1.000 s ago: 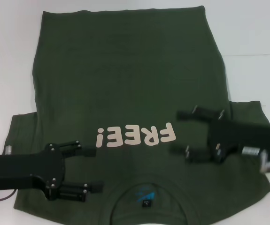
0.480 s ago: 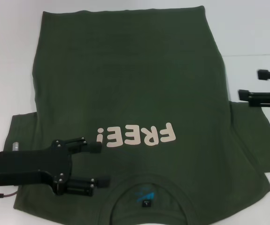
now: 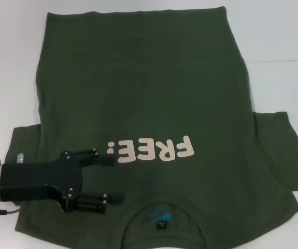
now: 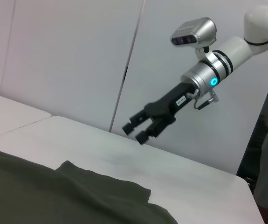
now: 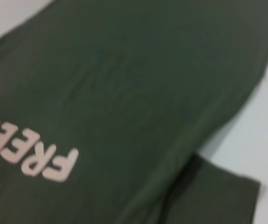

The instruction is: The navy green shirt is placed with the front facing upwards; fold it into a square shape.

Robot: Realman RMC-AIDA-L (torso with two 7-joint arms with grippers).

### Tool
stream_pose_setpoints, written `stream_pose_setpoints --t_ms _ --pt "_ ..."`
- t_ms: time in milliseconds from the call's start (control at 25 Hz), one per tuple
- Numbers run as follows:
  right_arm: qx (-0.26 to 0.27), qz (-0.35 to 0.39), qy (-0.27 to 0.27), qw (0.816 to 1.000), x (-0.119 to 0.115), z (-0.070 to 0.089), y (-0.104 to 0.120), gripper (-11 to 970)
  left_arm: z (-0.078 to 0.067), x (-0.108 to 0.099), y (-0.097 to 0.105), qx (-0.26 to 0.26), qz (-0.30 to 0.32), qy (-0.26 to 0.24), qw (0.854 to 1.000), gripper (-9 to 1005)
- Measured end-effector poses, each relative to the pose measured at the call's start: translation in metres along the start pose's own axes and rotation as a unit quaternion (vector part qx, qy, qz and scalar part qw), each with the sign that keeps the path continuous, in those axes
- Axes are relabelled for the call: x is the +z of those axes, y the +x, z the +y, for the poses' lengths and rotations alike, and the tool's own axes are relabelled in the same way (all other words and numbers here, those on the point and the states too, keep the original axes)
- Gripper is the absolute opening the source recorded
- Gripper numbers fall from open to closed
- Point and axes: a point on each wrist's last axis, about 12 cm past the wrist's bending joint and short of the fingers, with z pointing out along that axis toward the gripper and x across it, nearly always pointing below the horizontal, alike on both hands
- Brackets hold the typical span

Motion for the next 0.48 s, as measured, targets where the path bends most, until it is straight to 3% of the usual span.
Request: stream_pose_setpoints --t_ms 480 --pt "0.062 0.116 0.032 0.991 0.0003 -0.0055 0.0068 923 0.0020 0.0023 -0.0005 -0.001 0.000 -0.003 1.000 946"
